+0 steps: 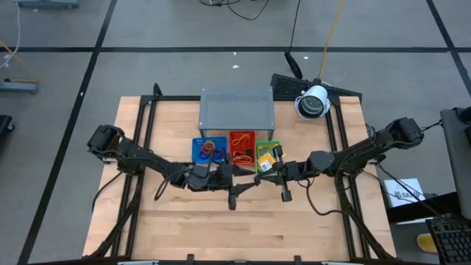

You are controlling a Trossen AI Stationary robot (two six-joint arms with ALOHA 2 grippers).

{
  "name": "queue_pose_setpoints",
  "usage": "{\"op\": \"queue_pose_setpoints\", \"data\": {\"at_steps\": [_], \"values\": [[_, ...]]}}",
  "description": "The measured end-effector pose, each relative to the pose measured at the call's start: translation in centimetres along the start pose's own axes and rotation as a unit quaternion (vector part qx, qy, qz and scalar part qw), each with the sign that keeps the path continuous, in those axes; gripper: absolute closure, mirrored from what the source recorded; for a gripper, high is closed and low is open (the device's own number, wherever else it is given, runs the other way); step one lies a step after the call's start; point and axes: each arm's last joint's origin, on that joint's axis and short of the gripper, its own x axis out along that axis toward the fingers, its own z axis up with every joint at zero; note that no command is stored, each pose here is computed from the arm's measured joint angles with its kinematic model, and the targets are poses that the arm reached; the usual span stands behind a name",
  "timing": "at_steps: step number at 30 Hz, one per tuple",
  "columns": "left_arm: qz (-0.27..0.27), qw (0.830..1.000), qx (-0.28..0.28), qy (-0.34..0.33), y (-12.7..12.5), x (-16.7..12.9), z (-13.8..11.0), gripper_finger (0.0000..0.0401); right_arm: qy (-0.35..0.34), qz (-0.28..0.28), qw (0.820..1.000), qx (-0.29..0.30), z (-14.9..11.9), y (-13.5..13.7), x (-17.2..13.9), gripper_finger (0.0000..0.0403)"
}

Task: Pick & Place Office Desk Supplies
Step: Put the black rubber band into the red bin

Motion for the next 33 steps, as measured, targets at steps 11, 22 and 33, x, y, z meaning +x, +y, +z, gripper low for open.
{"op": "queue_pose_setpoints", "data": {"at_steps": [11,22,33], "values": [[-0.016,1.000,-0.019,0.012,0.6,0.5,-0.5,0.0219,-0.023,-0.004,1.000,-0.008,-0.7,0.0,1.1,0.0403],[-0.013,1.000,-0.021,0.016,0.6,0.7,-0.9,0.0261,-0.021,-0.002,1.000,-0.008,-0.6,0.0,1.1,0.0403],[-0.007,0.999,0.029,0.027,0.6,0.7,-1.1,0.0395,-0.023,-0.003,1.000,0.008,-0.5,0.0,1.1,0.0376]]}}
